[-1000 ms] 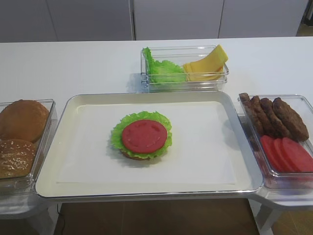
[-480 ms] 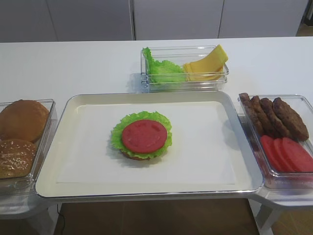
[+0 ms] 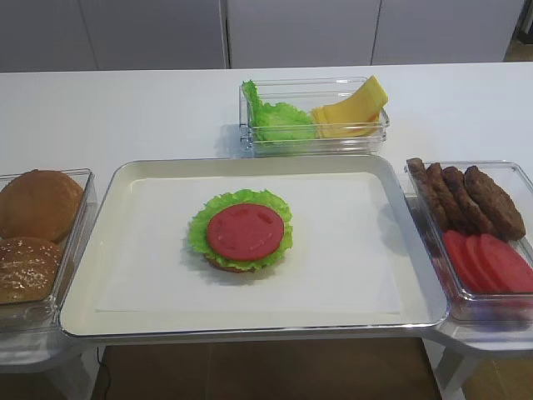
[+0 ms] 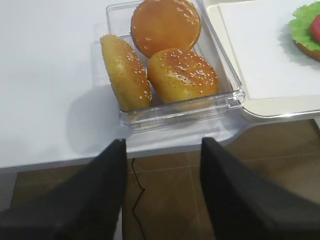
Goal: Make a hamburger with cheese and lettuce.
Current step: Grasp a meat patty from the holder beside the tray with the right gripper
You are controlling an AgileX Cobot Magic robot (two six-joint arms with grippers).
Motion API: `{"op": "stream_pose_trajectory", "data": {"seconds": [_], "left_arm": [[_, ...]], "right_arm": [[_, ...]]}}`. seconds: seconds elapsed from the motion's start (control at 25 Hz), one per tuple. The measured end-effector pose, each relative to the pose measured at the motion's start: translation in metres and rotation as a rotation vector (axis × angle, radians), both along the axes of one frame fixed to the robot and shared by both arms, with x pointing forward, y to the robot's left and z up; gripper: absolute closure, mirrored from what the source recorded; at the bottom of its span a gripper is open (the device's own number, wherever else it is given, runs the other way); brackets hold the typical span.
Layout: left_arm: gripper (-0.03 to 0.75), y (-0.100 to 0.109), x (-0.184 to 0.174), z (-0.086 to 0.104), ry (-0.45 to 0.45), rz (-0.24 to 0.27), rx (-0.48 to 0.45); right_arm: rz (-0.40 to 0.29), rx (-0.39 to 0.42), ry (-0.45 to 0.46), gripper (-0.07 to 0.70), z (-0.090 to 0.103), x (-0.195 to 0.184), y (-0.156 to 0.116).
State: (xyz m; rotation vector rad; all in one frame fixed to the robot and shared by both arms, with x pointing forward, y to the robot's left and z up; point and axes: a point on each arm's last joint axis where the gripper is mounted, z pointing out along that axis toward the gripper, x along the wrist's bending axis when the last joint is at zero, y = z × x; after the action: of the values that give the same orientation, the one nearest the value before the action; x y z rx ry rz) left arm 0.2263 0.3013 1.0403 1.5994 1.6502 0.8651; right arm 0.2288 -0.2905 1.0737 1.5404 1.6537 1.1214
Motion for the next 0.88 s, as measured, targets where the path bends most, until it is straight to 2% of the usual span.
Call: {"op": "stream_pose_trajectory", "data": {"seconds": [0.16, 0.44, 0.68, 0.88], "left_arm": [[0.356, 0.0, 0.0, 0.0, 0.0, 0.0, 0.0], [0.356, 0.0, 0.0, 0.0, 0.0, 0.0, 0.0], [0.356, 0.0, 0.0, 0.0, 0.0, 0.0, 0.0], [0.356, 0.0, 0.0, 0.0, 0.0, 0.0, 0.0]], "right_arm": [[-0.003, -0.004, 0.064, 0.145, 0.026, 0.025, 0.002], [-0.005, -0.003, 0.15, 0.152, 0.064, 0.091, 0.008], [0.021, 0.036, 0.289, 0.155, 0.07, 0.155, 0.019], [0.069, 0.012, 0.373, 0.155, 0.069, 0.198, 0.038]]}}
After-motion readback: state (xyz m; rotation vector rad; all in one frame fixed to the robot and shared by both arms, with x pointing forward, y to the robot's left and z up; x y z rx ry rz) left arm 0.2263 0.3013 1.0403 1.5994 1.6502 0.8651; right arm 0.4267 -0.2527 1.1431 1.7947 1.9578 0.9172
